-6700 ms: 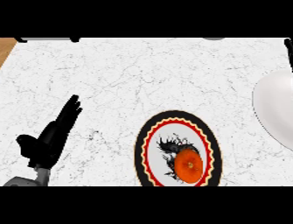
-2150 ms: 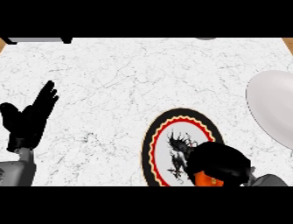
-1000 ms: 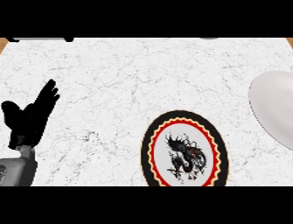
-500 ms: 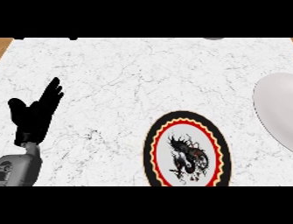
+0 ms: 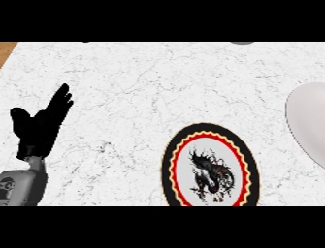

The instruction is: Pick the squash from the plate and place it in the plate

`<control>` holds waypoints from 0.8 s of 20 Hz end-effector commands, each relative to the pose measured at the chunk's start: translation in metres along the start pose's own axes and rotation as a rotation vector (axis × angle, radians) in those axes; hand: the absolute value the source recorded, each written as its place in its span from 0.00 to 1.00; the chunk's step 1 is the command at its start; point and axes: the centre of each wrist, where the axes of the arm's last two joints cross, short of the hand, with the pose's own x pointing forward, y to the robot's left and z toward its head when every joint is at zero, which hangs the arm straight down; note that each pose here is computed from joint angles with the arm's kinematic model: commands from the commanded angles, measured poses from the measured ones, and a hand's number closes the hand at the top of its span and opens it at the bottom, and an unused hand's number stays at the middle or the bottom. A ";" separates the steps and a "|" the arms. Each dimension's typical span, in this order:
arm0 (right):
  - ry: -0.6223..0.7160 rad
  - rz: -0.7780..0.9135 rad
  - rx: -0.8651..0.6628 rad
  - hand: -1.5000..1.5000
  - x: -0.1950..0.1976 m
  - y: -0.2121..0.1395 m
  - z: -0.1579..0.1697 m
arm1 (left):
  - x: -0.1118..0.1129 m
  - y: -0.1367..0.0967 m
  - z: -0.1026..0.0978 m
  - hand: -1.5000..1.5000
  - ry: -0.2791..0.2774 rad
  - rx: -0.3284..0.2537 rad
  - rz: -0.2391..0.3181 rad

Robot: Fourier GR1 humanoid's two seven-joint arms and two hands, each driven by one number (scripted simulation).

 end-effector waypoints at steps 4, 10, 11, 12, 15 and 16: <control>-0.094 -0.076 0.083 0.00 -0.023 0.017 -0.007 | 0.007 0.004 -0.003 0.50 0.004 0.004 -0.017; -0.382 -0.279 -0.116 0.00 -0.005 -0.017 -0.028 | -0.013 -0.004 0.007 0.50 0.019 0.027 0.001; -0.425 -0.335 -0.098 0.00 0.000 -0.016 -0.036 | -0.006 -0.001 -0.003 0.50 0.002 0.043 -0.003; -0.436 -0.385 -0.097 0.00 -0.007 -0.012 -0.025 | -0.011 0.006 0.005 0.50 -0.001 0.030 0.005; -0.386 -0.487 -0.117 0.00 -0.006 -0.031 -0.021 | -0.019 0.007 0.008 0.50 0.021 0.026 0.008; -0.370 -0.518 -0.098 0.00 -0.004 -0.043 -0.023 | -0.007 0.013 -0.001 0.50 0.011 0.048 -0.007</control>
